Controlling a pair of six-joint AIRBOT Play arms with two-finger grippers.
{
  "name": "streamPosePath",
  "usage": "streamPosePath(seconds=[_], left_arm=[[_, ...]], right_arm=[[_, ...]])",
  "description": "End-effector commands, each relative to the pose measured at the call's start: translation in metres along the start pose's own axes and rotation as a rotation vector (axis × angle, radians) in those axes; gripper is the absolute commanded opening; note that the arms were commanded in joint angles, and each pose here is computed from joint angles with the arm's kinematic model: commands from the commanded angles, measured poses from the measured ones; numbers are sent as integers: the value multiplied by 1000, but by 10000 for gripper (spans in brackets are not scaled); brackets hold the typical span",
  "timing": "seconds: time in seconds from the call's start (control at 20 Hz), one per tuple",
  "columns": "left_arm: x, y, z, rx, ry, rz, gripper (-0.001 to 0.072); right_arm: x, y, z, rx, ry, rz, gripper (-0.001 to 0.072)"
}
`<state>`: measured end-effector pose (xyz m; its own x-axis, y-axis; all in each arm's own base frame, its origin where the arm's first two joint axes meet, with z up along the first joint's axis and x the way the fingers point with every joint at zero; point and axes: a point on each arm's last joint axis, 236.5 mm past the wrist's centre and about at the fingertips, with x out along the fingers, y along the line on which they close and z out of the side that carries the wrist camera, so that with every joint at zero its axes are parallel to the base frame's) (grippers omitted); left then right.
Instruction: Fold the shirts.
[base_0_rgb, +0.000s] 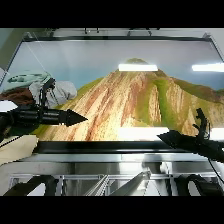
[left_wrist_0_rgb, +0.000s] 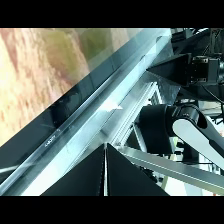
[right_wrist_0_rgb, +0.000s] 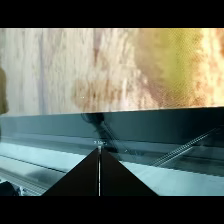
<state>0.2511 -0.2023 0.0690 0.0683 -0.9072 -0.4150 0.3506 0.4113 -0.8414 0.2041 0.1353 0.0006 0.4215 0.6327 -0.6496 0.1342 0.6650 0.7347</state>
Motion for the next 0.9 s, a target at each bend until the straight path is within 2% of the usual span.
streamPosePath(seconds=[0.0,0.5,0.6,0.7,0.75,0.8,0.85], left_arm=[[0,0,0,0,0,0,17],[0,8,9,1,-37,33,7],[-7,23,28,2,-115,96,5],[-45,53,77,33,-263,248,8],[-73,65,100,45,-324,307,62],[-104,74,121,46,-382,346,334],[-135,88,136,43,-430,400,517]], right_arm=[[0,0,0,0,1,1,19],[0,0,4,0,-19,-1,20],[0,-1,12,1,-50,-3,20],[-1,-1,18,8,-78,-6,21],[-1,-1,20,8,-84,-5,21],[-1,0,20,11,-85,1,21],[-1,2,20,15,-86,7,21]])
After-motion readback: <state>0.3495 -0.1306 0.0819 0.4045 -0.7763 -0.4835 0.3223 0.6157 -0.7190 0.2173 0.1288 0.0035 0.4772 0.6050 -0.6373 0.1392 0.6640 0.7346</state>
